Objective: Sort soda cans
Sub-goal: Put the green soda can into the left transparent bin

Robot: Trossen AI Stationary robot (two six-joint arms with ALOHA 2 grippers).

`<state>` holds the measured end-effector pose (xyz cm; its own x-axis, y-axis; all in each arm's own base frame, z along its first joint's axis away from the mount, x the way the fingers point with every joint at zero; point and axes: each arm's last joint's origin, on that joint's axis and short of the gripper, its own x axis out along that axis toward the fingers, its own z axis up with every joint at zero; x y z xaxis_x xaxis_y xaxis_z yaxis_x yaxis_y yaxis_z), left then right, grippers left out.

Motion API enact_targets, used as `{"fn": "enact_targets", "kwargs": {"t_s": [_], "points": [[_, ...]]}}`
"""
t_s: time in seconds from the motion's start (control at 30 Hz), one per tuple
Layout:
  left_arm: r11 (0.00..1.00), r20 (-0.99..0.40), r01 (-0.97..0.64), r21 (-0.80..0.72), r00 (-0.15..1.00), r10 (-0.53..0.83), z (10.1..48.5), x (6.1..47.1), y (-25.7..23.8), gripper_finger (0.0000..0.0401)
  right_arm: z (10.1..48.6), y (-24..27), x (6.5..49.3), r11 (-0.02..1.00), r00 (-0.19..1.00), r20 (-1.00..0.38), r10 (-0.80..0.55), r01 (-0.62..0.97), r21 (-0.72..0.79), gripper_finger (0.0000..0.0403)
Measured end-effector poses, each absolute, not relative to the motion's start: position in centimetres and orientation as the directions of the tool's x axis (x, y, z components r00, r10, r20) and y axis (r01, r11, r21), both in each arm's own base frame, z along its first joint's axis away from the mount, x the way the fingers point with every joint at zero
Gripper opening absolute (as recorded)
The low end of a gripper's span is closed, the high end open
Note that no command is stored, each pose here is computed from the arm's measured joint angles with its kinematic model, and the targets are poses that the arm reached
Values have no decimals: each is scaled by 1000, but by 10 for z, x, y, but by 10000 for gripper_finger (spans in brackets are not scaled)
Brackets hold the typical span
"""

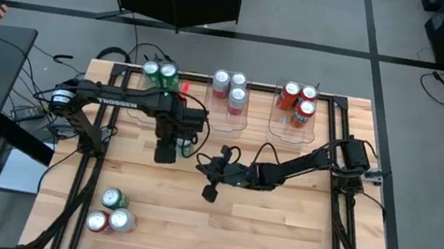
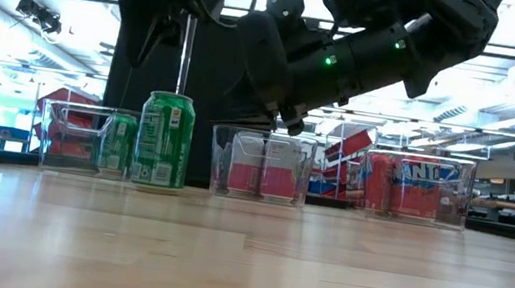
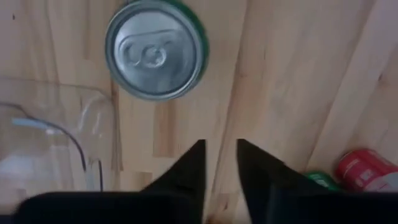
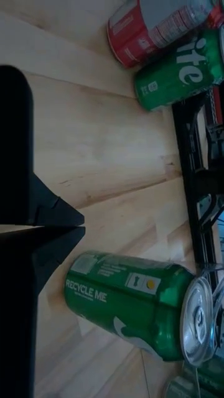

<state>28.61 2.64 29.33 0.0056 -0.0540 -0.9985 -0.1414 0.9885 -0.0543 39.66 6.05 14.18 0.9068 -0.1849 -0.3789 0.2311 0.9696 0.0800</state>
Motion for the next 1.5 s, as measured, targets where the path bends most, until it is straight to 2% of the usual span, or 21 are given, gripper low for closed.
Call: {"fn": "enact_targets", "kwargs": {"t_s": [0.2,0.3,0.4,0.5,0.8,1.1,1.5], "points": [[989,-996,-142,-29,84,-17,294,294,24,218,141,61,396,971,906,-384,-176,223,82,0],[989,-997,-148,-7,78,5,291,296,26,276,140,61,396,972,904,-391,-176,223,79,0],[991,-999,-133,8,53,15,286,299,30,319,140,61,396,972,902,-395,-175,223,78,0],[994,-999,-108,25,41,30,281,302,34,346,140,61,396,972,902,-396,-174,222,78,0],[994,-997,-95,59,47,64,277,305,53,363,139,62,396,974,901,-405,-157,209,88,0],[993,-992,-117,-29,127,-14,277,310,61,363,139,62,396,974,901,-405,-157,208,86,0],[994,-993,-95,-56,105,-45,263,316,63,363,139,62,395,975,899,-409,-156,207,84,0]]}}
